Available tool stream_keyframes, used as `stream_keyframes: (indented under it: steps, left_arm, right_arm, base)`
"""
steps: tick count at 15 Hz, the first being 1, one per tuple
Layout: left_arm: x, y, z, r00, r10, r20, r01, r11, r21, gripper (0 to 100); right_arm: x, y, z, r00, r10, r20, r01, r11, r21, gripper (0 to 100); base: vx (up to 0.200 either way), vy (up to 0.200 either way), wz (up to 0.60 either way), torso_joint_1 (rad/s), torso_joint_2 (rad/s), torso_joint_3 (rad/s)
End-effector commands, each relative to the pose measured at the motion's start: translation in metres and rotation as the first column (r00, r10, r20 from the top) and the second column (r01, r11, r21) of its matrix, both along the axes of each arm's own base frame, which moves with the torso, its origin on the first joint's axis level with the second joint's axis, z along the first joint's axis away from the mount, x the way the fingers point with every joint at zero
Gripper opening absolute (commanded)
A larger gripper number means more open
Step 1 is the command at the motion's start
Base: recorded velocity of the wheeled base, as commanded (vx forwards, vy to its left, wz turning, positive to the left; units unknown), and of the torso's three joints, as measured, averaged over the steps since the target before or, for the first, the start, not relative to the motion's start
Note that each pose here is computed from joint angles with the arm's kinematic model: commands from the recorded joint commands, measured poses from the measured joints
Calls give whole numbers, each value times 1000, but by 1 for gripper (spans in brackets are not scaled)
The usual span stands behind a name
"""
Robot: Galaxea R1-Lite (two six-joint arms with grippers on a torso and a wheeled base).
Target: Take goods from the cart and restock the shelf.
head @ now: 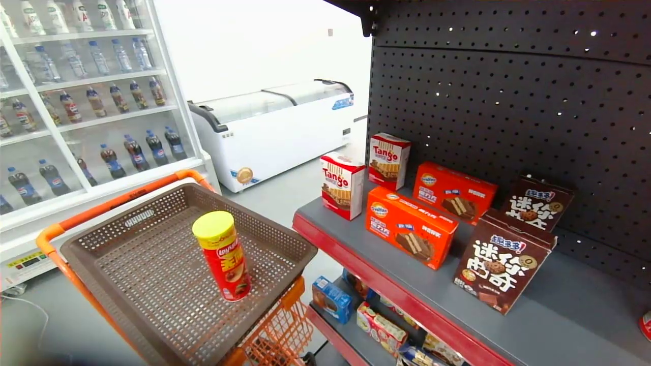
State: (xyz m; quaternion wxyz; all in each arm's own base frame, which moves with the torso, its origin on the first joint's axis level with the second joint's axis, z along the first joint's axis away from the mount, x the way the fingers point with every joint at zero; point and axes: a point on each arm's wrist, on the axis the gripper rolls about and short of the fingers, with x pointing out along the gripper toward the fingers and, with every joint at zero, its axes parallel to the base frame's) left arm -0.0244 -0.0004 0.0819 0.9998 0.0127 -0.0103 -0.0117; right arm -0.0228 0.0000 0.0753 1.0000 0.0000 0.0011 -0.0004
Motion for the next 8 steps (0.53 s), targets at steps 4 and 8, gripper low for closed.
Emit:
stream_keyframes:
  steps: [4,8]
  left_arm:
    - [21,0,115,983,21,-183,2,992,125,100]
    - [84,1,112,890,31,-455,33,991,131,100]
  right_arm:
    - [0,0,0,1000,-1,1,1,1000,0,100]
    - [0,0,0,1000,-1,1,1,1000,-2,100]
  base:
    - [0,0,0,0,0,0]
    - [0,0,0,0,0,0]
